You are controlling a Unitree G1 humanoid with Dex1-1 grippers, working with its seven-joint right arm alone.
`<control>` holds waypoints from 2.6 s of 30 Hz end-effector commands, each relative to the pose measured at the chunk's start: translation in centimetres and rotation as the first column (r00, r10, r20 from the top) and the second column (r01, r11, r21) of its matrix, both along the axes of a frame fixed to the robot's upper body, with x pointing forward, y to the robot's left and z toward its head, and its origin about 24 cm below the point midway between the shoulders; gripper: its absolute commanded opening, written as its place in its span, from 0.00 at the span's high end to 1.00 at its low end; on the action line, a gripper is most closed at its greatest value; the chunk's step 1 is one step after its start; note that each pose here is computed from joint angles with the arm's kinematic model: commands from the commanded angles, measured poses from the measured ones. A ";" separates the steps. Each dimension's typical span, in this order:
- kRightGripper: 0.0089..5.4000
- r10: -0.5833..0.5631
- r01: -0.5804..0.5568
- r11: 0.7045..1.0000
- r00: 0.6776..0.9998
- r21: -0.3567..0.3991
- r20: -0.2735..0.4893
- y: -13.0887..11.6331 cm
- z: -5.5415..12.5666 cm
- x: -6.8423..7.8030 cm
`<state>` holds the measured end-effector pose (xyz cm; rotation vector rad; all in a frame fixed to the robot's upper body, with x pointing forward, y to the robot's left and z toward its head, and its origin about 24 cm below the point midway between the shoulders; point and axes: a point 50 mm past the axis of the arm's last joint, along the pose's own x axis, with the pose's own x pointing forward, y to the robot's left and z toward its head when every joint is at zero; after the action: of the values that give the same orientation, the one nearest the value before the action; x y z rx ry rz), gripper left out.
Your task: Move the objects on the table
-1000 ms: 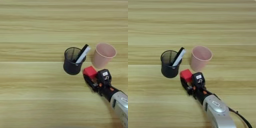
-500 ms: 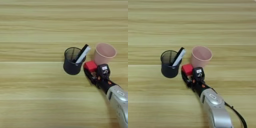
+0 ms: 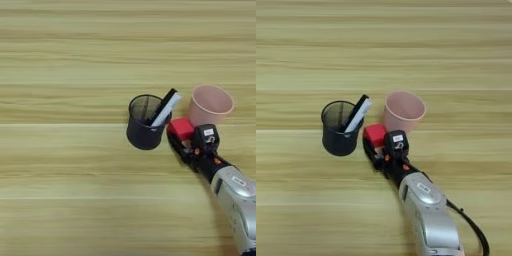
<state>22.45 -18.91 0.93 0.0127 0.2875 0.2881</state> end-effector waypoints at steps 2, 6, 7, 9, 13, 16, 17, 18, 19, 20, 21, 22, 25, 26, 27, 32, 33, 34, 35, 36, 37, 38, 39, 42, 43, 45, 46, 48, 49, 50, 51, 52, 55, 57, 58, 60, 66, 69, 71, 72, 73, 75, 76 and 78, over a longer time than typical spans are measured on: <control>0.39 -0.017 0.017 0.999 1.000 -0.028 0.002 -0.5 0.2 0.2; 0.31 -0.015 0.015 1.000 1.000 -0.027 0.002 -0.5 0.2 0.2; 0.30 -0.014 0.014 1.000 1.000 -0.027 0.002 -0.4 0.2 0.2; 0.26 -0.013 0.013 1.000 1.000 -0.026 0.002 -0.4 0.2 0.1; 0.20 -0.010 0.010 1.000 1.000 -0.024 0.005 -0.3 0.3 0.0; 0.15 -0.007 0.007 1.000 1.000 -0.021 0.009 -0.1 0.4 -0.3; 0.13 -0.005 0.006 1.000 1.000 -0.019 0.012 0.0 0.5 -0.4; 0.11 -0.004 0.004 1.000 1.000 -0.018 0.015 0.2 0.6 -0.5; 0.09 -0.003 0.003 1.000 1.000 -0.016 0.018 0.3 0.8 -0.6; 0.06 -0.001 0.001 1.000 1.000 -0.014 0.021 0.4 0.9 -0.7; 0.05 0.001 -0.001 1.000 1.000 -0.012 0.023 0.6 1.0 -0.8; 0.02 0.005 -0.005 1.000 1.000 -0.011 0.023 0.7 1.0 -1.0; 0.01 0.013 -0.013 1.000 1.000 -0.008 0.022 1.1 1.2 -1.3; 0.01 0.014 -0.014 1.000 1.000 -0.006 0.022 1.2 1.2 -1.5; 0.01 0.014 -0.014 1.000 1.000 -0.004 0.022 1.3 1.3 -1.6; 0.01 0.014 -0.015 1.000 1.000 0.004 0.021 1.5 1.5 -2.0; 0.01 0.012 -0.012 1.000 1.000 0.006 0.024 1.5 1.6 -2.1; 0.01 0.010 -0.010 1.000 1.000 0.008 0.026 1.5 1.7 -2.1; 0.01 0.009 -0.009 1.000 1.000 0.009 0.028 1.6 1.8 -2.2; 0.01 0.009 -0.009 1.000 0.999 0.010 0.031 1.6 1.9 -2.3; 0.01 0.011 -0.011 1.000 0.999 0.010 0.034 1.7 2.1 -2.4; 0.01 0.014 -0.014 1.000 0.999 0.010 0.036 1.9 2.2 -2.6; 0.01 0.017 -0.017 1.000 0.999 0.010 0.037 2.0 2.3 -2.8; 0.01 0.023 -0.023 1.000 0.999 0.012 0.046 2.3 2.7 -3.0; 0.01 0.022 -0.022 1.000 0.999 0.012 0.050 2.4 2.8 -3.1; 0.01 0.020 -0.020 1.000 0.998 0.011 0.053 2.4 3.0 -3.2; 0.01 0.018 -0.018 1.000 0.998 0.011 0.055 2.4 3.2 -3.3; 0.01 0.013 -0.015 1.000 0.998 0.021 0.061 2.3 3.5 -3.3; 0.01 0.012 -0.014 0.999 0.998 0.030 0.062 2.3 3.7 -3.3; 0.01 0.011 -0.013 0.999 0.998 0.039 0.064 2.4 3.8 -3.4; 0.01 0.010 -0.013 0.999 0.998 0.043 0.065 2.4 3.9 -3.4; 0.01 0.010 -0.013 0.999 0.998 0.049 0.066 2.5 4.1 -3.4; 0.01 0.008 -0.013 0.998 0.997 0.058 0.076 2.5 4.5 -3.5; 0.01 0.007 -0.013 0.998 0.996 0.064 0.085 2.4 4.7 -3.5; 0.01 0.006 -0.012 0.998 0.996 0.067 0.089 2.4 4.8 -3.5; 0.01 0.006 -0.012 0.997 0.995 0.070 0.095 2.4 5.0 -3.6; 0.01 0.008 -0.017 0.996 0.994 0.086 0.107 2.4 5.4 -3.8; 0.01 0.021 -0.032 0.995 0.993 0.095 0.115 2.5 5.6 -4.0; 0.01 0.037 -0.050 0.992 0.993 0.119 0.111 2.6 5.7 -4.1; 0.01 0.046 -0.059 0.991 0.993 0.123 0.110 2.6 5.7 -4.1; 0.01 0.055 -0.069 0.989 0.993 0.129 0.108 2.7 5.7 -4.2; 0.01 0.065 -0.079 0.987 0.993 0.137 0.103 2.7 5.7 -4.2; 0.01 0.071 -0.084 0.986 0.993 0.142 0.100 2.8 5.7 -4.2; 0.01 0.088 -0.102 0.981 0.992 0.164 0.092 2.9 5.7 -4.3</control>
<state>17.76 -16.11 5.02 0.1592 0.2531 0.3737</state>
